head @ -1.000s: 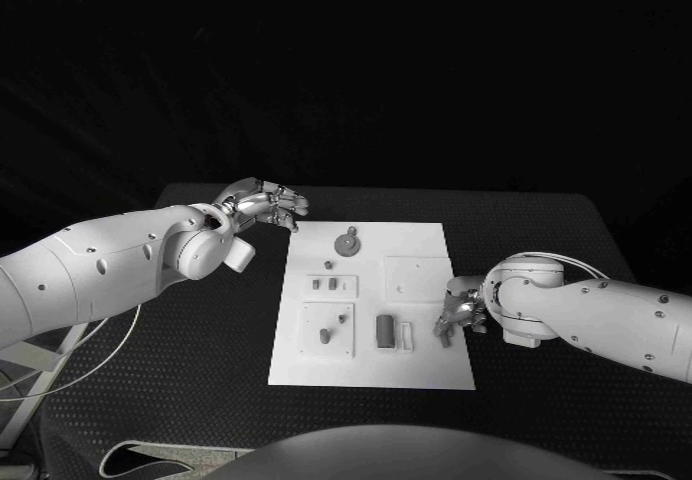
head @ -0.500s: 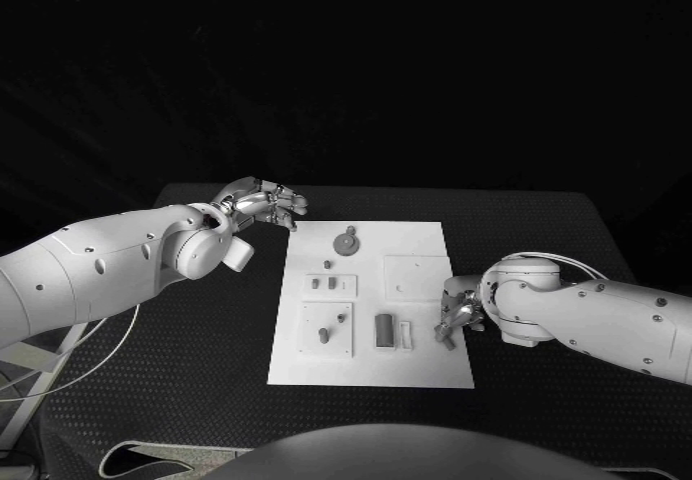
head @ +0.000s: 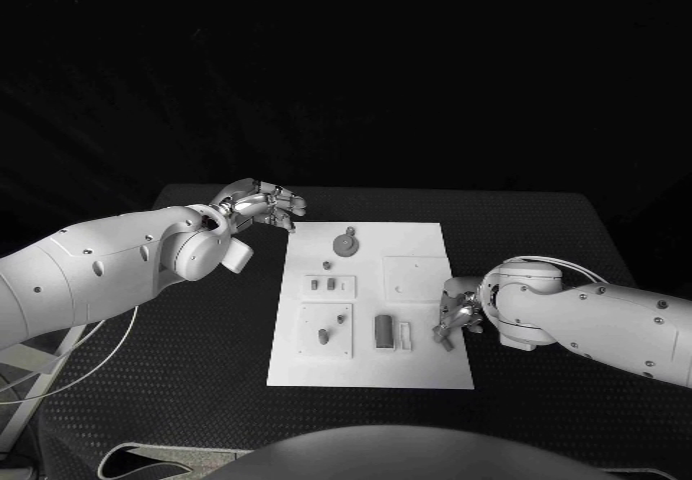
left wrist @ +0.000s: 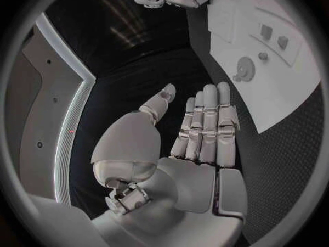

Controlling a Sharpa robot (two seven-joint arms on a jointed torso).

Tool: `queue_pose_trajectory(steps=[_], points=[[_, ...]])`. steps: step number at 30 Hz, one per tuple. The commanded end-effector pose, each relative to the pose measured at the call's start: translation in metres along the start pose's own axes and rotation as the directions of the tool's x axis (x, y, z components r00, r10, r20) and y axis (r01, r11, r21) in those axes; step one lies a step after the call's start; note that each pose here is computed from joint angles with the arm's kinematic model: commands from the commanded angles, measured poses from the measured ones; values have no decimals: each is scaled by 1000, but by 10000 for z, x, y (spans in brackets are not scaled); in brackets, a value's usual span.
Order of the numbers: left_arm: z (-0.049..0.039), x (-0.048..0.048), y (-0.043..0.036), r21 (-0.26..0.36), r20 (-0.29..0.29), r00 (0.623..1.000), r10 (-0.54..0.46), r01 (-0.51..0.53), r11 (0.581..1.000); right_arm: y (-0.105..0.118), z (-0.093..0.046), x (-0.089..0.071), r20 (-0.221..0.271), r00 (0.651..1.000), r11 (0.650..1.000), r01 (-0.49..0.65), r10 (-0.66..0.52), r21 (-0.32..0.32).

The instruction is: Assemble the parts on the task board

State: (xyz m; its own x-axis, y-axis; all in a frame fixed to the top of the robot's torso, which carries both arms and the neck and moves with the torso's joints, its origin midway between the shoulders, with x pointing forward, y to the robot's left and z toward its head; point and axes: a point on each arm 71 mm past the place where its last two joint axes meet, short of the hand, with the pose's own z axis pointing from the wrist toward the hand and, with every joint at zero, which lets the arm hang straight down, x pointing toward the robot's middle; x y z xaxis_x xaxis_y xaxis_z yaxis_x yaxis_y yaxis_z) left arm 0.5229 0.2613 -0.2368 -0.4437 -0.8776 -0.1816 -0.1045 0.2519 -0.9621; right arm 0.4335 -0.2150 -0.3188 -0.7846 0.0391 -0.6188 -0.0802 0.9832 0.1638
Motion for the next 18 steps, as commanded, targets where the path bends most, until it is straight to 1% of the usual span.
queue_pose_trajectory(steps=[1, 3, 6, 8, 9, 12, 18], points=[[1, 15, -15, 10, -12, 1000, -1, 1, 1000, 23, 33, 127, -17, 991, 991, -131, 130, -28], [0, 12, -13, 10, -11, 1000, -1, 1, 1000, 18, 20, 118, -5, 982, 981, -189, 189, -37], [-2, 13, -12, 9, -13, 1000, -1, 1, 1000, 10, -3, 87, 17, 958, 957, -287, 288, -47], [-1, 14, -12, 8, -14, 1000, -1, 2, 1000, 26, -22, 37, 35, 942, 942, -330, 333, -57], [-1, 15, -12, 8, -15, 1000, -1, 2, 1000, 36, -30, 20, 37, 936, 936, -348, 350, -61], [2, 21, -14, 8, -17, 1000, 0, 1, 1000, 61, -55, -13, 31, 915, 914, -399, 402, -66], [0, 19, -13, 8, -17, 1000, 0, 0, 1000, 107, -74, -2, 6, 895, 893, -445, 446, -67]])
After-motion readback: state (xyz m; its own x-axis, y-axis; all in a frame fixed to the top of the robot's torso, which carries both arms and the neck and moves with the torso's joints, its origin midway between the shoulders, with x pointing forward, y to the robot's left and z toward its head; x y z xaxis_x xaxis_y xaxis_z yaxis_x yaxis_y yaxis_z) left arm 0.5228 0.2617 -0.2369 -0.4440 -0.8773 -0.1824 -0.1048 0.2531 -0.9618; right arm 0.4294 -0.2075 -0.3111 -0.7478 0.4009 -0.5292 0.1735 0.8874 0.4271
